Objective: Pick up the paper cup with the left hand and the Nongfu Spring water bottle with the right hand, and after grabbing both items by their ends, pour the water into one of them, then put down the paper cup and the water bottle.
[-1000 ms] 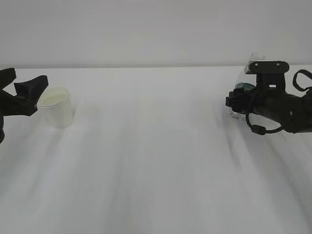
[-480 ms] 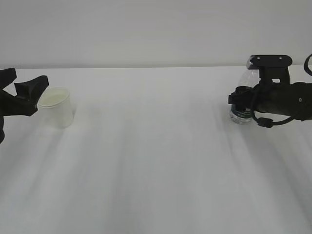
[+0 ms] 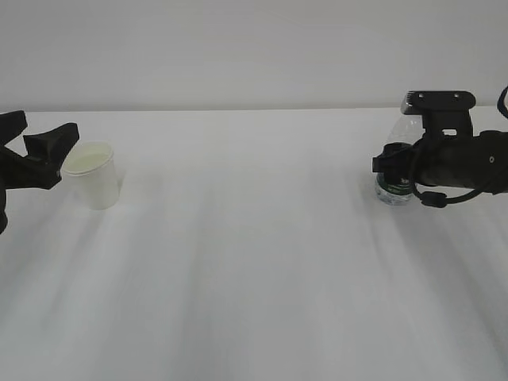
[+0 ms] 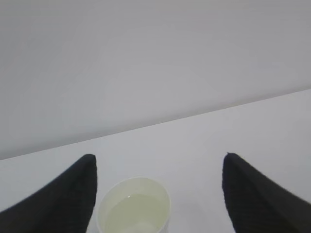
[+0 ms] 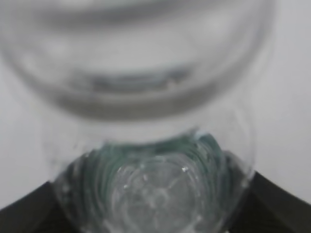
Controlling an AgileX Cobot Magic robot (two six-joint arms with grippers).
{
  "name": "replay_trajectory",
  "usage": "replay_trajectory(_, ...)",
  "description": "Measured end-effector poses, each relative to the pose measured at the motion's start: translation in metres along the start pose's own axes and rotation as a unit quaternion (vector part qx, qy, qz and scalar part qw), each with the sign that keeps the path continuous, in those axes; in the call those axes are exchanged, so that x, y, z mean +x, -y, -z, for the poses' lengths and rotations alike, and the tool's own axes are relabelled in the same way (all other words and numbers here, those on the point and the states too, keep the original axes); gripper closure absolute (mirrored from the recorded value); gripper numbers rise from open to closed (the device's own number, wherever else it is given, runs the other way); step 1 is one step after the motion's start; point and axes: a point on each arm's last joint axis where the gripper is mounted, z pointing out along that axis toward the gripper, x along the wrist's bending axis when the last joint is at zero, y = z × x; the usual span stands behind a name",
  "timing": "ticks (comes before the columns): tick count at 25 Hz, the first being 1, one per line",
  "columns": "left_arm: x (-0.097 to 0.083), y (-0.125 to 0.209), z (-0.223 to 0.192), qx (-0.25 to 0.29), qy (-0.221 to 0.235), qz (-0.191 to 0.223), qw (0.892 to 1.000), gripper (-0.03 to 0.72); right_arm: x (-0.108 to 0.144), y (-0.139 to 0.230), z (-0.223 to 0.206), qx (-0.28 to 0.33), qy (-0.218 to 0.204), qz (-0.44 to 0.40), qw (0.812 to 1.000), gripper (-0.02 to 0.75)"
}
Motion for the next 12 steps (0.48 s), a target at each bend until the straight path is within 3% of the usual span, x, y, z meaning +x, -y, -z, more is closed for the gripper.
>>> replay_trajectory(6, -0.0005, 0.0, 0.0, 0.0, 0.003, -0.002, 1.0, 0.113, 0.0, 0.0008, 0.0, 0.004, 0.0, 0.0, 1.0, 0.108)
replay_trajectory(12, -0.0005, -0.0014, 0.0008, 0.003, 0.003, -0.003, 1.0, 0.113, 0.0004, 0.0008, 0.0073, 0.037, -0.003, 0.0, 0.999, 0.096)
